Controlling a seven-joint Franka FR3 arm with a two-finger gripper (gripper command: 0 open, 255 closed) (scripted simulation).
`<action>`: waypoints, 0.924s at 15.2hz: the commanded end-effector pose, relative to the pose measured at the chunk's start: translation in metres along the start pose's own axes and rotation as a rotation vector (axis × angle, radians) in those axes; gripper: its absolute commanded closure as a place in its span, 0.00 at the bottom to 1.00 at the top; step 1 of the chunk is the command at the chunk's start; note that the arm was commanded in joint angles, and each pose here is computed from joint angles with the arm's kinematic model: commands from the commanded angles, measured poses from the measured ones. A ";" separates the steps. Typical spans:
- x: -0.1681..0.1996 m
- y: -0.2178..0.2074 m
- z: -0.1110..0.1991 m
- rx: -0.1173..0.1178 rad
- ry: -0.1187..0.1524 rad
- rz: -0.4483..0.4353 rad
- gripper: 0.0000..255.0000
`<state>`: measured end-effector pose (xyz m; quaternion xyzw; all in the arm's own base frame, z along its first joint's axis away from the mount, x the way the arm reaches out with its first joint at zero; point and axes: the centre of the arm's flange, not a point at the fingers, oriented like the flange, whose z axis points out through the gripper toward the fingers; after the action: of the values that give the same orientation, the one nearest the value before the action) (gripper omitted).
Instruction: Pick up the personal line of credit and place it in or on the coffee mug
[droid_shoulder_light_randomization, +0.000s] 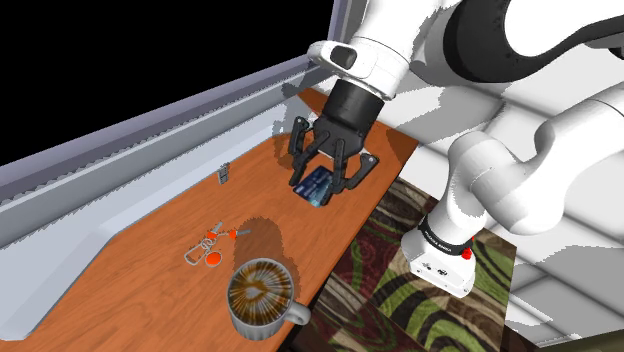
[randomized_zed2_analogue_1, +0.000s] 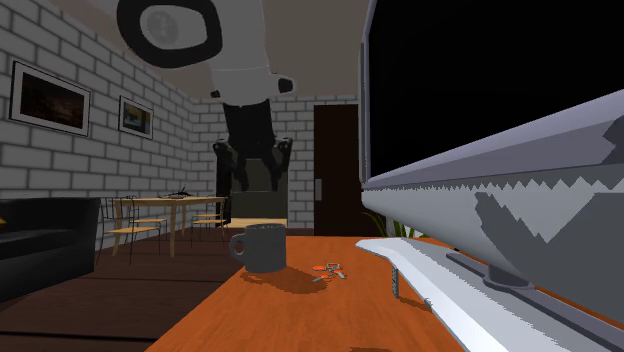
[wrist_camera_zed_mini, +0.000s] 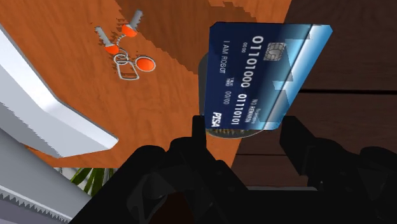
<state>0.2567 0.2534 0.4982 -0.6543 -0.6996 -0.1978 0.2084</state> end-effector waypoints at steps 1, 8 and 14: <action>0.022 -0.006 0.014 0.000 0.001 0.001 1.00; 0.100 -0.025 0.060 0.000 0.001 0.001 1.00; 0.131 -0.035 0.095 0.000 0.001 0.001 1.00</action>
<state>0.2113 0.4103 0.4946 -0.6543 -0.6994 -0.1979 0.2086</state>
